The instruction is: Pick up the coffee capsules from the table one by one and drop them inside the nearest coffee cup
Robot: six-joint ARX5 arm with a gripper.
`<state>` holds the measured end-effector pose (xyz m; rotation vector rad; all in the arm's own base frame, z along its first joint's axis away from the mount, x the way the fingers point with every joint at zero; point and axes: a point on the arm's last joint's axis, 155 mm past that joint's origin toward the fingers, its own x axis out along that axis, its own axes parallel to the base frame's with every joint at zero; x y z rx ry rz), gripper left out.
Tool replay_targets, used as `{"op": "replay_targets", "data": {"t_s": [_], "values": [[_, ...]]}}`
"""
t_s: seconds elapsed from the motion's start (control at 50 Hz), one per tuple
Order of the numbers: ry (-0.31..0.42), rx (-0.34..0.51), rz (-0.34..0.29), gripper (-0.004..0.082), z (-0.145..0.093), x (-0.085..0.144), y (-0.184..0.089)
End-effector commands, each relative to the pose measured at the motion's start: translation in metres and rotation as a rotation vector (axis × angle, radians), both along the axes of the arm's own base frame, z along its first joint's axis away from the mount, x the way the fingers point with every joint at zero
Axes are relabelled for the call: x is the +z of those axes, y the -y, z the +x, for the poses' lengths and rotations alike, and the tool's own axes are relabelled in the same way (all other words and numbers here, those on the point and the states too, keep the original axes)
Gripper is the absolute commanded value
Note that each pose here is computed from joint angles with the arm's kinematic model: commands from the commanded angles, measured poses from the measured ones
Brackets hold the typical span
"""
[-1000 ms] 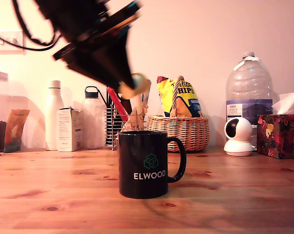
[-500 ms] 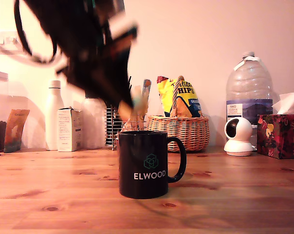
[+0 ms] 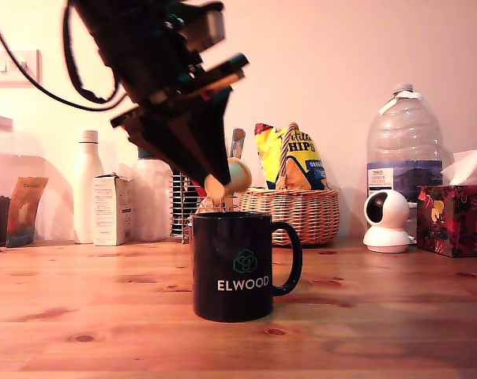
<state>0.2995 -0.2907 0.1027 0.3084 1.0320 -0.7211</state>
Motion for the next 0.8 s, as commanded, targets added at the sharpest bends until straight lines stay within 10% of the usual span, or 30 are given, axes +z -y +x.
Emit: {"op": "replay_targets", "data": {"t_s": [0.0, 0.78], "values": [[-0.002, -0.016, 0.008, 0.0142, 0.0030, -0.0022, 0.0055], [-0.005, -0.025, 0.013, 0.0144, 0.0090, -0.0002, 0.0128]]}}
